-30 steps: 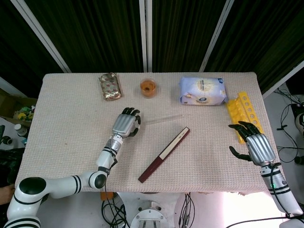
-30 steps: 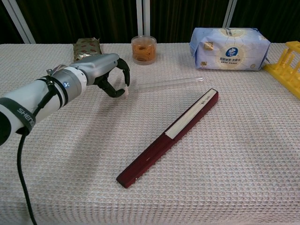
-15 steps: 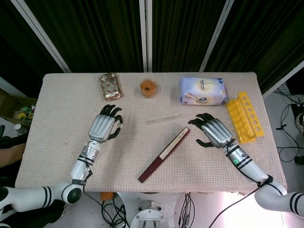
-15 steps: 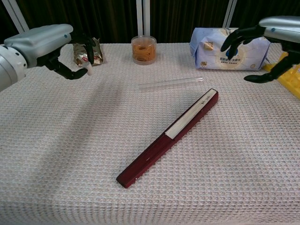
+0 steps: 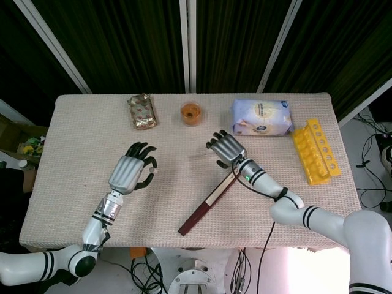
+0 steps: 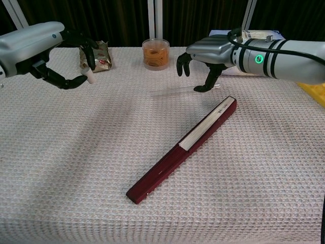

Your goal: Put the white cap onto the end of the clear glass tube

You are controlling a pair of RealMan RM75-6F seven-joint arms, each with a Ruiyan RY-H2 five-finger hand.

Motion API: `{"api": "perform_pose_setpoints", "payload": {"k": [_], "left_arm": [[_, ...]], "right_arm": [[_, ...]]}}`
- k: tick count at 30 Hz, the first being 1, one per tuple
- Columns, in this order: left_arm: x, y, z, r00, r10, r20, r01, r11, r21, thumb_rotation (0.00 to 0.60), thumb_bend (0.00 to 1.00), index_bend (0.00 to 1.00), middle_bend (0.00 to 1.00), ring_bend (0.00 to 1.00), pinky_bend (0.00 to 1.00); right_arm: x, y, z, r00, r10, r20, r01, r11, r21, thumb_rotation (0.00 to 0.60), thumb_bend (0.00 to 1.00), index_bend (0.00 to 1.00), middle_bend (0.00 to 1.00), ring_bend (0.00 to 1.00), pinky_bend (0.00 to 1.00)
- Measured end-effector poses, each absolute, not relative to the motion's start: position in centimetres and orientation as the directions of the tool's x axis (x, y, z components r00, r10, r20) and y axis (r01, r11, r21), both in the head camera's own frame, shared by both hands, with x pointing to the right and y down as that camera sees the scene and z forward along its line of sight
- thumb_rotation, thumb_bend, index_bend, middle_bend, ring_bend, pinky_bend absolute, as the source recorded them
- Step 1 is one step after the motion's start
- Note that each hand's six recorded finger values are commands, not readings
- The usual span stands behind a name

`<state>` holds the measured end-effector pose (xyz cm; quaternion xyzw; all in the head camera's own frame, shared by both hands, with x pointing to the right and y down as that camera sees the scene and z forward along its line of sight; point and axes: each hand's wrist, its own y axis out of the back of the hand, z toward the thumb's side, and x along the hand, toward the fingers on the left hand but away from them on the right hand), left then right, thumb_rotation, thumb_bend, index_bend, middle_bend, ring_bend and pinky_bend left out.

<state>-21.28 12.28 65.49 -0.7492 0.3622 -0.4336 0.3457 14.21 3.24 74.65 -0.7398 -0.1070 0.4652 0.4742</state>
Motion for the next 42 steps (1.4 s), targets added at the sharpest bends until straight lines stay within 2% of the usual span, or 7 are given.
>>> {"api": "perform_pose_setpoints", "payload": {"k": [10, 24, 42], "left_arm": [[-21.4, 12.4, 65.7, 0.360, -0.841, 0.403, -0.249, -0.503, -0.828, 0.600, 0.46, 0.60, 0.18, 0.08, 0.10], [-21.7, 12.5, 65.9, 0.352, -0.842, 0.408, -0.253, -0.505, -0.825, 0.600, 0.45, 0.60, 0.18, 0.08, 0.10], [-22.1, 12.6, 65.8, 0.349, -0.846, 0.404, -0.261, -0.502, -0.824, 0.600, 0.45, 0.60, 0.17, 0.08, 0.10]], "right_arm": [[13.3, 2.9, 77.7, 0.499, 0.617, -0.608, -0.347, -0.500, -0.793, 0.600, 0.33, 0.40, 0.38, 0.17, 0.22], [12.4, 2.9, 78.4, 0.507, 0.654, -0.561, -0.337, -0.449, -0.828, 0.600, 0.33, 0.44, 0.42, 0.23, 0.23], [10.9, 3.6, 78.8, 0.532, 0.650, -0.542, -0.334, -0.427, -0.840, 0.600, 0.34, 0.50, 0.46, 0.28, 0.25]]}}
